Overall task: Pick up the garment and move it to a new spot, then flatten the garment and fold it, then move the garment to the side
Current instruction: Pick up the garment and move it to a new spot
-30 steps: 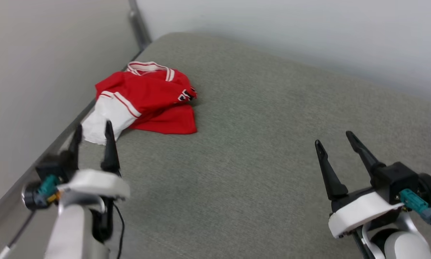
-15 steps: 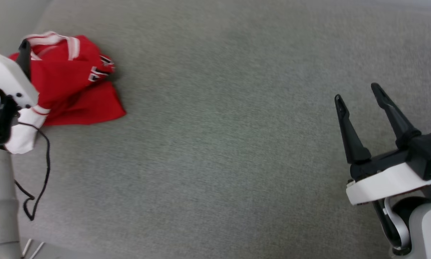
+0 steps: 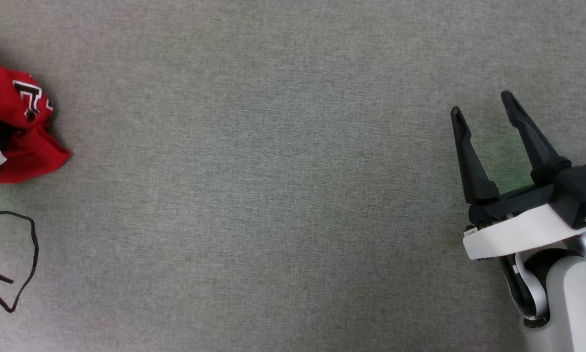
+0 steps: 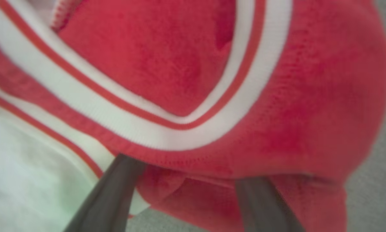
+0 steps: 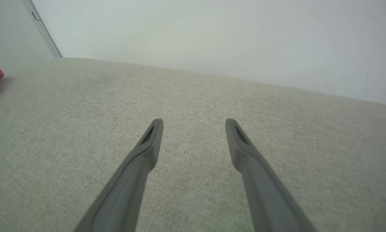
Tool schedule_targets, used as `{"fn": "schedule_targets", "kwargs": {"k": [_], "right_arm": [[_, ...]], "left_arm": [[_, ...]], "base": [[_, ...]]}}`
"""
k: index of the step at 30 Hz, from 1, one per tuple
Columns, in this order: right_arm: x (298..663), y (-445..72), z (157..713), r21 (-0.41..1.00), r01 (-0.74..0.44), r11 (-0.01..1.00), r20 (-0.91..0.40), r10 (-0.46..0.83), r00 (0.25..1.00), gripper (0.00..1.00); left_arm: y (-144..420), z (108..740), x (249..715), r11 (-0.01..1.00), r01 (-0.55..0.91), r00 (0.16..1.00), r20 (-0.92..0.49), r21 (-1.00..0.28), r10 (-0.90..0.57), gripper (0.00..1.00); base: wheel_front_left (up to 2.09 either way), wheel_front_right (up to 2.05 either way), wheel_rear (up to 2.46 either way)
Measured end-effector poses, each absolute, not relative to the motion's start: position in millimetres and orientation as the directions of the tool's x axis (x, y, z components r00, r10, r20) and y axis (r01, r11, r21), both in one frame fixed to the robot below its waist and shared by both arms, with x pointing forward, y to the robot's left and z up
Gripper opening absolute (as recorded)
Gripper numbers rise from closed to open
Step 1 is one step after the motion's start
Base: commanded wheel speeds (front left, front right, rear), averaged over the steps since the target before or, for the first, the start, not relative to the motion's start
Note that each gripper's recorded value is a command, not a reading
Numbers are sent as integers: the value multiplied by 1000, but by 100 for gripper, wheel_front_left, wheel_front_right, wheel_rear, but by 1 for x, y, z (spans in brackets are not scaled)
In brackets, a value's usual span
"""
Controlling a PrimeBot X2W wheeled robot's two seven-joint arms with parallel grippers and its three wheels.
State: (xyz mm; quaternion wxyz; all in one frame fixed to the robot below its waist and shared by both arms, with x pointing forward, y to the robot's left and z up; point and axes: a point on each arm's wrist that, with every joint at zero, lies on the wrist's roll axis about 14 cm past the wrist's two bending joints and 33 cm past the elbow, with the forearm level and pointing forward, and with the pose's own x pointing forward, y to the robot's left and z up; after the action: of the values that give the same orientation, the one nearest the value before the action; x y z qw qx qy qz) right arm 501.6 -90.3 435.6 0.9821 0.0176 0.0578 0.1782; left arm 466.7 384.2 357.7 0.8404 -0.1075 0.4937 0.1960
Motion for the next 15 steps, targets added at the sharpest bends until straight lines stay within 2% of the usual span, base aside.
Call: {"fn": "schedule_targets", "kwargs": {"k": [1,2,3,6,9,15], "right_arm": [[501,-92,434,56,-344,937,-112,348,931,100],[501,-93,435,55,-342,938,-111,346,932,100],[501,-93,436,53,-340,939,-107,344,933,100],[499,-92,443,53,-340,939,-91,344,935,100],[497,-90,453,54,-341,938,-72,345,936,100],[483,-90,478,60,-334,941,-27,336,941,100]], "left_arm": [[383,356,466,897,-443,423,-880,8,217,81],[383,357,465,894,-447,420,-882,4,214,29],[384,358,465,893,-449,425,-878,5,219,0],[384,363,463,897,-443,452,-863,3,226,0],[390,377,465,905,-424,516,-812,35,274,0],[409,464,493,906,-416,766,-507,79,396,0]], "base": [[0,0,0],[0,0,0],[0,0,0],[0,0,0],[0,0,0],[0,0,0]]}}
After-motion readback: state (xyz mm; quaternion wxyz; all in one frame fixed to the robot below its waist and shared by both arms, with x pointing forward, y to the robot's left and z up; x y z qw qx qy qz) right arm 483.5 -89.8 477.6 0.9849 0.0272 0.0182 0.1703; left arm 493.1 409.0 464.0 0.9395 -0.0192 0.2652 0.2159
